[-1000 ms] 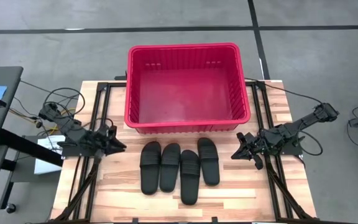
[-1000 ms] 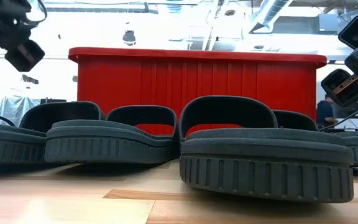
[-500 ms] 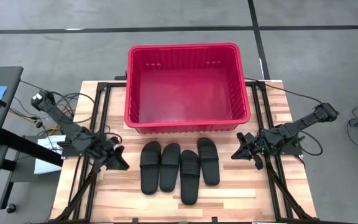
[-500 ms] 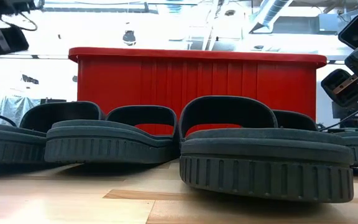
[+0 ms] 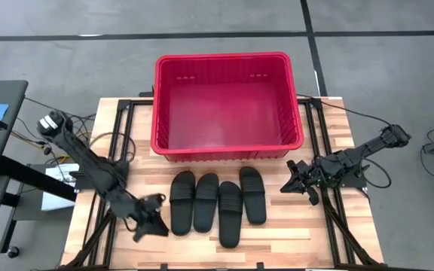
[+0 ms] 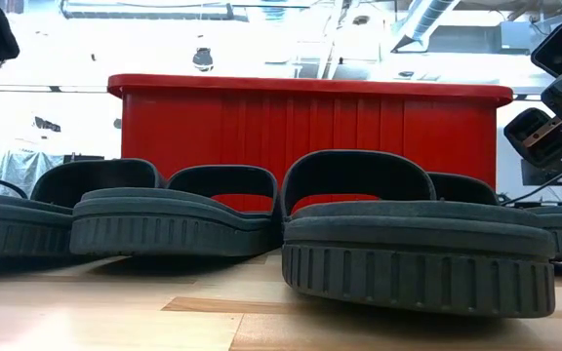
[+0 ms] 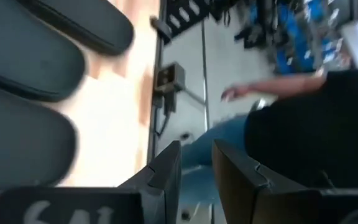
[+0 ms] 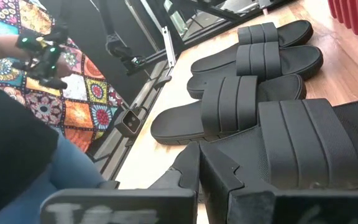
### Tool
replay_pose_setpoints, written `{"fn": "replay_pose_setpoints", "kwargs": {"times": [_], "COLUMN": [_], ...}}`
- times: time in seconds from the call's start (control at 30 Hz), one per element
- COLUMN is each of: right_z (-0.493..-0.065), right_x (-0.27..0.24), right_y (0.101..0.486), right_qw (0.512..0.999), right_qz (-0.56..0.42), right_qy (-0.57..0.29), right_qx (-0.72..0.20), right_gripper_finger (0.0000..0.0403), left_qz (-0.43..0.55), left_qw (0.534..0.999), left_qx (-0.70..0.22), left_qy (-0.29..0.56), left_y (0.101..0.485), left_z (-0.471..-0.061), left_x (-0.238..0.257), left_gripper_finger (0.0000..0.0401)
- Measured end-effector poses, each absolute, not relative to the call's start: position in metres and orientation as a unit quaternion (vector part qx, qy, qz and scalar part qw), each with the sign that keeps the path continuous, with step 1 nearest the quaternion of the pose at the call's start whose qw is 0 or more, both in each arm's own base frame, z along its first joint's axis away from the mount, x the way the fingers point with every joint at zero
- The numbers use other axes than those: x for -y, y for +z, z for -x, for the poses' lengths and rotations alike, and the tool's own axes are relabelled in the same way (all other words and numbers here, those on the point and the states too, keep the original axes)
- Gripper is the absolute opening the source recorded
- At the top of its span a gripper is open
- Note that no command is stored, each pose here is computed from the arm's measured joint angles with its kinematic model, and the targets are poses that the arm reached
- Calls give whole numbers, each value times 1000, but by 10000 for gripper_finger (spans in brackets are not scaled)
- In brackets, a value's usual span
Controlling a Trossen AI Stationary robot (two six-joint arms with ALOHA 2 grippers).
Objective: Pick and place slides into bin
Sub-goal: Put the black slipper into the red bin
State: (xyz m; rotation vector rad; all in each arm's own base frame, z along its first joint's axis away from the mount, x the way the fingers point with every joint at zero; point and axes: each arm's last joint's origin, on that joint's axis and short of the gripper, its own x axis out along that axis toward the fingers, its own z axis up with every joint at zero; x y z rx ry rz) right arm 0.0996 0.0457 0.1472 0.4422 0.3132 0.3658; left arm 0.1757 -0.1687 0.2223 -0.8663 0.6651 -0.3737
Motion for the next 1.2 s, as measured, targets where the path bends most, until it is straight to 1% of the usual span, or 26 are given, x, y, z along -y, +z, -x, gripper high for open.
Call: {"fn": "replay_pose_setpoints", "kwargs": {"times": [0.13,0.33,0.4,0.53,0.73,0.93,1.03,1.2], "right_z": [-100,-100,-100,-100,-100,-100,-100,-100], "right_x": [-46,-46,-46,-46,-46,-46,-46,-46], "right_y": [147,147,147,147,147,147,147,147], "right_qw": [947,947,947,947,947,947,947,947], "right_qz": [-217,-217,-217,-217,-217,-217,-217,-217], "right_qy": [180,180,180,180,180,180,180,180], "right_qx": [-154,-154,-154,-154,-154,-154,-154,-154], "right_gripper_finger": [0,0,0,0,0,0,0,0], "left_qz": [344,222,200,163,163,150,137,109], "left_qw": [840,838,836,839,827,814,810,822], "left_qx": [-376,-480,-494,-498,-518,-553,-565,-555], "left_qy": [-184,-136,-131,-147,-146,-89,-83,-64], "left_y": [230,235,235,232,221,213,211,210], "left_z": [-197,-224,-233,-250,-269,-271,-271,-270], "left_x": [193,220,229,245,249,234,230,228], "left_gripper_finger": [81,81,81,81,81,81,82,105]}}
